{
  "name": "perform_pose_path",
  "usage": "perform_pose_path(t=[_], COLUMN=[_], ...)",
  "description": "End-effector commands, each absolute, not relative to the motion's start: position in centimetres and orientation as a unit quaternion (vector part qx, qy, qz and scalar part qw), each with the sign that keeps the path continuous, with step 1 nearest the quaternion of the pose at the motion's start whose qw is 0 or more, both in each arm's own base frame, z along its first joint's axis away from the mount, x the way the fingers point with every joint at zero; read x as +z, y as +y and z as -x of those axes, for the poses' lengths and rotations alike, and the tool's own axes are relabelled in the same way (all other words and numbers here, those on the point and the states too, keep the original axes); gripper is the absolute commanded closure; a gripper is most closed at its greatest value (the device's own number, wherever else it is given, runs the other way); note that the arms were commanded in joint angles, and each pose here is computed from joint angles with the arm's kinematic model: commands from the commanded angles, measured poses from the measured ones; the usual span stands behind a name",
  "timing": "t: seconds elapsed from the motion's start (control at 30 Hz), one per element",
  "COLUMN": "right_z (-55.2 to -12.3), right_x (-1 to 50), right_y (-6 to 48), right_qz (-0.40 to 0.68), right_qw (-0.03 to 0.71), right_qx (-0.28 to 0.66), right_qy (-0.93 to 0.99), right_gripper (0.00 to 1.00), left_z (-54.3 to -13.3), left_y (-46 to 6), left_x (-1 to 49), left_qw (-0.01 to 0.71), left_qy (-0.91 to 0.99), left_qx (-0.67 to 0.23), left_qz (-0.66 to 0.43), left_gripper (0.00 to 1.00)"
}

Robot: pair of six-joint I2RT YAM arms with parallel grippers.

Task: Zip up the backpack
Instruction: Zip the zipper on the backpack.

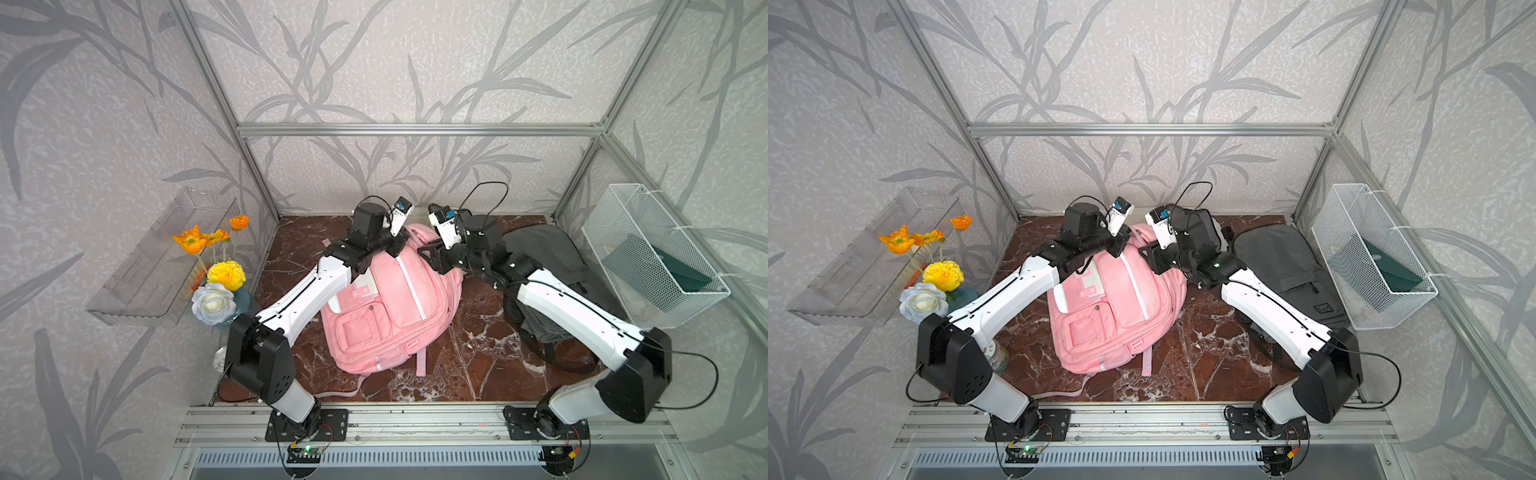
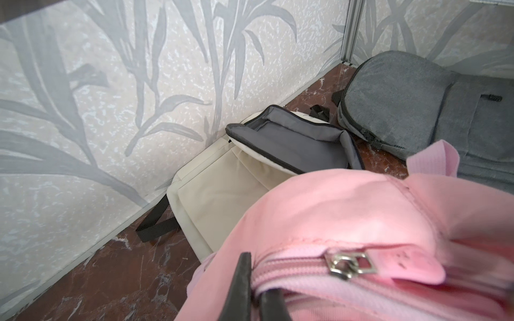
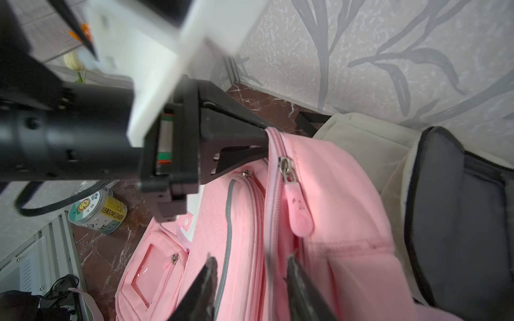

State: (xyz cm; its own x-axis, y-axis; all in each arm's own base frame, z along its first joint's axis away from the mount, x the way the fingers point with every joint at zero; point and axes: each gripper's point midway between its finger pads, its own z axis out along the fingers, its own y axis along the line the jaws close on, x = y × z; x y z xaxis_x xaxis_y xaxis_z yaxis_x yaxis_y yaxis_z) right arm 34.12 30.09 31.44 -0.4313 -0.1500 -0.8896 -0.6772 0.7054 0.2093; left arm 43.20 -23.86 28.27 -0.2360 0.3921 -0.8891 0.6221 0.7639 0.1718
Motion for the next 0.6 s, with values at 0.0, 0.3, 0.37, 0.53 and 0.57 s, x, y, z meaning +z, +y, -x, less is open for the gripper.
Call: perform_pose_path(t=[0.0,0.3,0.37,0.53,0.57], right_z=[-33.7,-35.2,-35.4,-34.9,-34.6], right_x=[34.6,32.0,31.6,31.2,31.2], right_y=[27.4,28.9,29.3,29.5,29.5], right_qz=[0.257,0.254,0.259,0.277,0.282], right_qw=[0.510,0.458,0.451,0.445,0.445], right_qx=[0.243,0.271,0.273,0.275,0.275], right_qy=[0.784,0.808,0.809,0.806,0.804], right_gripper=[0.53,0.57,0.62,0.64,0.64], left_z=[-41.7,-38.8,-38.4,-38.0,-38.0], left_y=[-24.2,-25.9,-26.2,-26.6,-26.6], left_x=[34.6,35.4,35.2,35.0,34.8], left_qw=[0.605,0.620,0.618,0.615,0.614], left_qy=[0.709,0.663,0.659,0.657,0.658], left_qx=[-0.131,-0.174,-0.175,-0.173,-0.171], left_qz=[-0.339,-0.381,-0.391,-0.400,-0.401], left_gripper=[1.00,1.00,1.00,1.00,1.00])
